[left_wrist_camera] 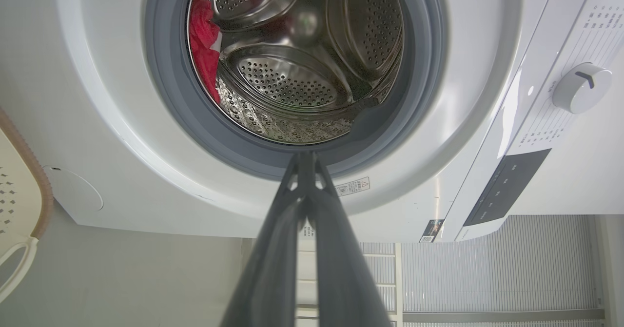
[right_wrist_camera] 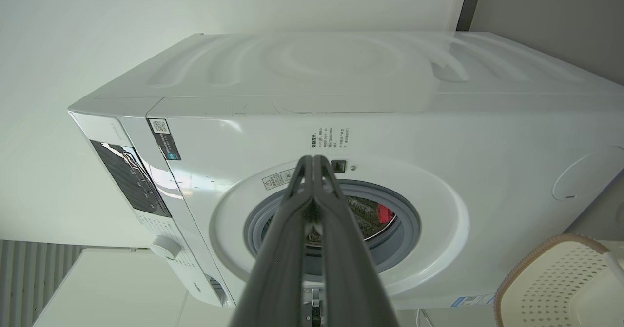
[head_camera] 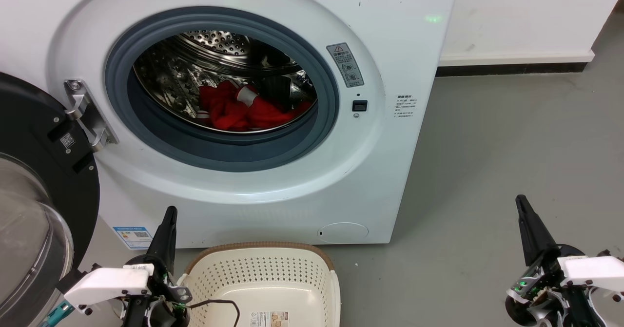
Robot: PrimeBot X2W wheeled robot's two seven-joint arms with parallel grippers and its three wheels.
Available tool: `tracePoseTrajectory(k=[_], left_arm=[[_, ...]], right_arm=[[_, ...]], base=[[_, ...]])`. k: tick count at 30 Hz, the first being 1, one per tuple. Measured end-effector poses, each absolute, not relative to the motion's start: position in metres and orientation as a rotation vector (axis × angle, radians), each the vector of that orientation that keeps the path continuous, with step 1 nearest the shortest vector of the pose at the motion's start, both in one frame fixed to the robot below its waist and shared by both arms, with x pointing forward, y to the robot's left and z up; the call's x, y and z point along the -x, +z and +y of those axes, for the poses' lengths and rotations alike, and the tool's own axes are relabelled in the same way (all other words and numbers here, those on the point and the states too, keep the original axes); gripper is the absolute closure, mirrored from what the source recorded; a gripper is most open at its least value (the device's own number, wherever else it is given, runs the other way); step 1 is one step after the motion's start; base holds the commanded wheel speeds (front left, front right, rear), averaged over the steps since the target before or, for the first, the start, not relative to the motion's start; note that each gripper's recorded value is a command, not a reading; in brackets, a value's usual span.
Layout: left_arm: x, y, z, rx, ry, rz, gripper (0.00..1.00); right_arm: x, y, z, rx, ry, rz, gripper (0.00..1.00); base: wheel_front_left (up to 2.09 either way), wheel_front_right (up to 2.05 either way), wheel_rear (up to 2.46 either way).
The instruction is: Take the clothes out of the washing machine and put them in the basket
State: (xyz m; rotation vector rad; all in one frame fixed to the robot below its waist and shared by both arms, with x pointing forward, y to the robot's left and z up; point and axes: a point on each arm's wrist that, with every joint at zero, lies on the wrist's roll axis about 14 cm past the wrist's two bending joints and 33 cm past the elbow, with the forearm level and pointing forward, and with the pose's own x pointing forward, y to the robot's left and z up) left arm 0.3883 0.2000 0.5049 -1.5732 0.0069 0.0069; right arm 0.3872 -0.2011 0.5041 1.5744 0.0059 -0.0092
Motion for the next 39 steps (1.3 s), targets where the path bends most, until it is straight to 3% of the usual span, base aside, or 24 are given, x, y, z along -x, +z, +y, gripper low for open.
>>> tracePoseTrajectory(k=[14,15,27,39], left_arm=[[-0.388,0.505,0.200,1.573,0.007,0.007,1.00],[-0.388,0.505,0.200,1.573,0.008,0.008,0.00],[-0.380,0.487,0.192,1.544,0.049,0.052,0.00],[-0.382,0.506,0.194,1.365,0.025,-0.013,0.00]], right_arm=[[-0.387,0.504,-0.201,-1.574,-0.009,0.006,1.00],[-0.387,0.504,-0.201,-1.575,-0.010,0.007,0.00],[-0.377,0.488,-0.198,-1.540,-0.057,0.031,0.00],[-0.376,0.499,-0.195,-1.334,-0.035,0.004,0.00]], base=[[0.00,0.00,0.00],[0.00,0.00,0.00],[0.00,0.00,0.00],[0.00,0.00,0.00]])
